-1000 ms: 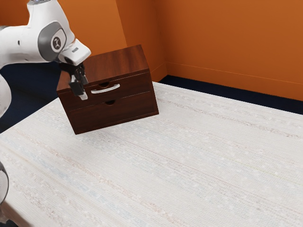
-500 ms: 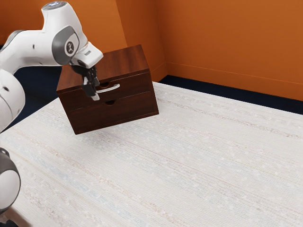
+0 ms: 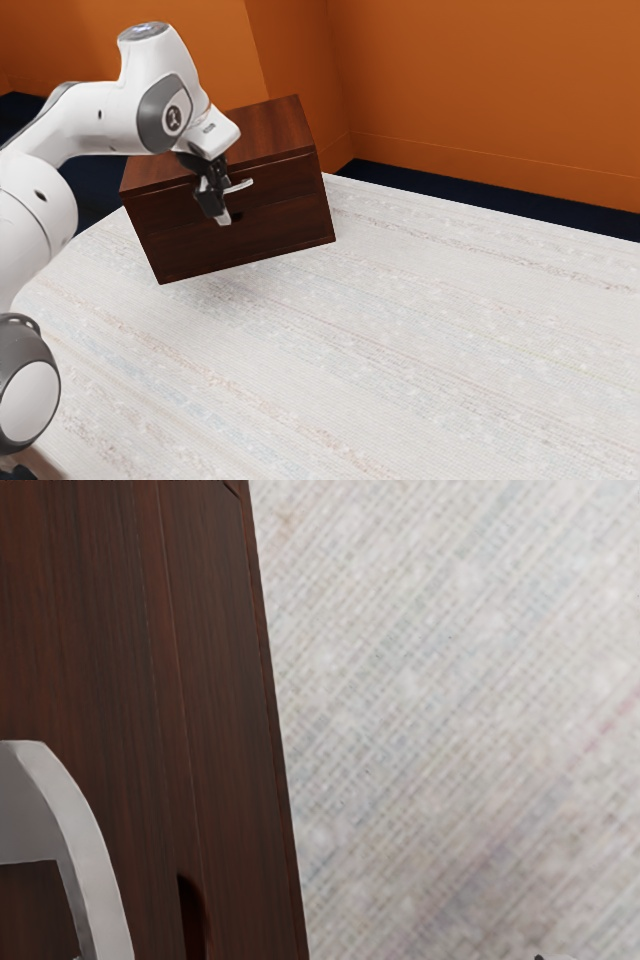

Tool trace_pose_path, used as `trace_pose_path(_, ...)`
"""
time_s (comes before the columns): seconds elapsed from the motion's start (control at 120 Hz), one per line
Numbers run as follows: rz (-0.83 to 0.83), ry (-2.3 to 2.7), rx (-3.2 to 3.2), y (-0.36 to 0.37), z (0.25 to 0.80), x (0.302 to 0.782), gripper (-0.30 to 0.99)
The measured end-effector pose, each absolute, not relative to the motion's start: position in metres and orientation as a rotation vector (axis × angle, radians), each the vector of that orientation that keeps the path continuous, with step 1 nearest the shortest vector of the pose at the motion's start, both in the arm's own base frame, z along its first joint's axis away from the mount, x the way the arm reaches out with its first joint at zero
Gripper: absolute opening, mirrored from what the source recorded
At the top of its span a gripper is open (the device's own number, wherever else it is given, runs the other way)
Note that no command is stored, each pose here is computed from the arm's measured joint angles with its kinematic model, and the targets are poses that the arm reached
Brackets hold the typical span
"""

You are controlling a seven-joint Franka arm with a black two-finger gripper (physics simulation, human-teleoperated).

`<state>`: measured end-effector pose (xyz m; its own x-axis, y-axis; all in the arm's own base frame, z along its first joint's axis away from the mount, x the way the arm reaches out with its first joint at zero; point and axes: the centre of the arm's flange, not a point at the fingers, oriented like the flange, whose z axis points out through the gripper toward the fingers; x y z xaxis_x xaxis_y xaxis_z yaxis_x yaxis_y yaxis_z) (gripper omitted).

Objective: Pull the drawer handle with one arm to open the drawer

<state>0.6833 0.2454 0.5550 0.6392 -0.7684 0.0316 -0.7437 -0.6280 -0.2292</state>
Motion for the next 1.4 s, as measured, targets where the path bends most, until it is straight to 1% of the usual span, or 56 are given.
trace_pose_path(0.017,-0.185,1.245,-2.666,0.244,0.553,0.683,0.59)
trace_pose_path(0.092,-0.179,1.258,-2.672,0.240,0.551,0.679,0.57)
trace_pose_path(0.175,-0.177,1.265,-2.671,0.236,0.556,0.672,0.49)
trace_pose_path(0.308,-0.159,1.263,-2.649,0.231,0.566,0.660,0.41)
trace_pose_path(0.358,-0.147,1.267,-2.644,0.227,0.567,0.657,0.42)
trace_pose_path(0.458,-0.117,1.290,-2.634,0.213,0.558,0.656,0.51)
trace_pose_path(0.508,-0.112,1.294,-2.633,0.210,0.555,0.654,0.54)
trace_pose_path(0.542,-0.111,1.297,-2.631,0.207,0.554,0.653,0.52)
trace_pose_path(0.583,-0.112,1.300,-2.630,0.203,0.553,0.650,0.52)
trace_pose_path(0.658,-0.119,1.307,-2.626,0.195,0.555,0.645,0.48)
trace_pose_path(0.708,-0.121,1.311,-2.625,0.191,0.554,0.642,0.48)
trace_pose_path(0.808,-0.114,1.323,-2.598,0.180,0.558,0.638,0.38)
trace_pose_path(0.975,-0.109,1.315,-2.583,0.175,0.559,0.635,0.36)
trace_pose_path(1.042,-0.113,1.306,-2.580,0.174,0.561,0.635,0.37)
trace_pose_path(1.108,-0.108,1.301,-2.585,0.172,0.559,0.632,0.44)
trace_pose_path(1.208,-0.104,1.300,-2.589,0.167,0.556,0.624,0.51)
trace_pose_path(1.242,-0.100,1.301,-2.586,0.164,0.556,0.621,0.52)
trace_pose_path(1.325,-0.107,1.306,-2.580,0.154,0.560,0.609,0.47)
trace_pose_path(1.4,-0.110,1.308,-2.582,0.147,0.559,0.598,0.49)
